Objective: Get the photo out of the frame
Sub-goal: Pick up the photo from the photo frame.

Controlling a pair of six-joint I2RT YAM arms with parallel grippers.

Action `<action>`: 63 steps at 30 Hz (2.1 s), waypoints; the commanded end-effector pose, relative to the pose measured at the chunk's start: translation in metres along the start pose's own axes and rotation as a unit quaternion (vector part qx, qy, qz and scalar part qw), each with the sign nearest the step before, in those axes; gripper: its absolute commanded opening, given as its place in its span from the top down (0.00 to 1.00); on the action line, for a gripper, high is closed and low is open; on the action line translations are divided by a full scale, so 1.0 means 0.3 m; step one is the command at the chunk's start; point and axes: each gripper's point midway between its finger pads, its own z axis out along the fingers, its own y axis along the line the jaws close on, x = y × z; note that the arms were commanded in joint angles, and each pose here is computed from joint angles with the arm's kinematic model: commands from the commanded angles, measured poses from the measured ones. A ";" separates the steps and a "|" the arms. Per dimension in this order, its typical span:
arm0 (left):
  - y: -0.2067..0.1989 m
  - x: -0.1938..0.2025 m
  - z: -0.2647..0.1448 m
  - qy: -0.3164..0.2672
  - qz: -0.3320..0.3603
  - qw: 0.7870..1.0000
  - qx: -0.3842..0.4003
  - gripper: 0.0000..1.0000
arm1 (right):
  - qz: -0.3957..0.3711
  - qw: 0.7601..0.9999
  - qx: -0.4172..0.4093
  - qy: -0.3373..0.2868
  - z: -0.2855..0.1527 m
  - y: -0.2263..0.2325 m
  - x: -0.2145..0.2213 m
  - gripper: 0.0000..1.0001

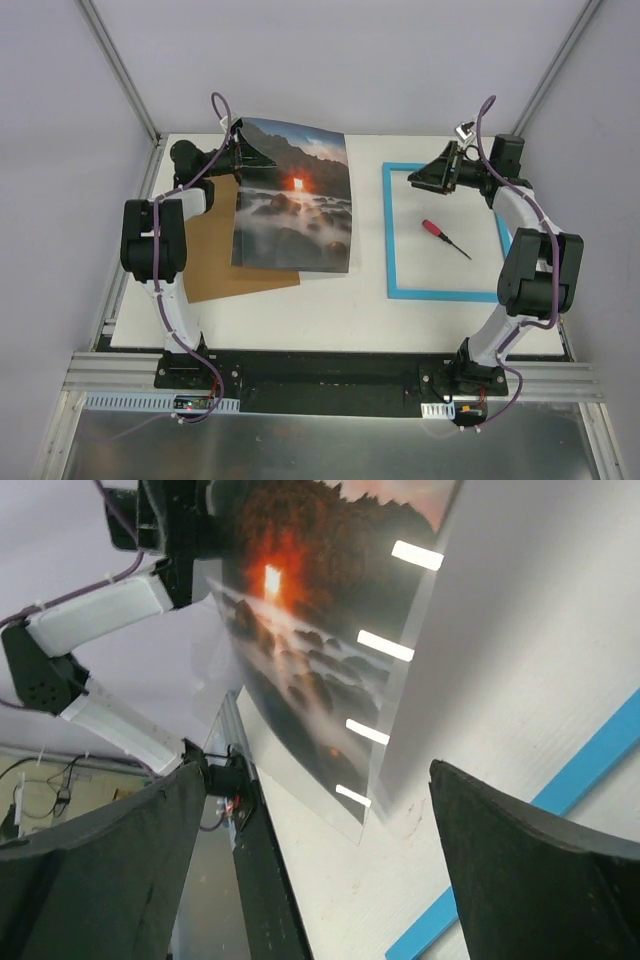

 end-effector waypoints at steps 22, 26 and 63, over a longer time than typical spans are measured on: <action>-0.351 0.046 -0.001 -0.013 0.169 0.985 0.042 1.00 | -0.072 0.977 0.175 0.101 0.234 -0.292 0.121 0.01; -0.361 0.053 -0.002 -0.013 0.173 0.984 0.042 1.00 | -0.066 0.982 0.133 0.114 0.317 -0.248 0.147 0.01; -0.233 0.049 -0.007 -0.016 0.138 0.990 0.019 1.00 | -0.014 0.985 -0.164 0.053 0.408 0.187 0.054 0.14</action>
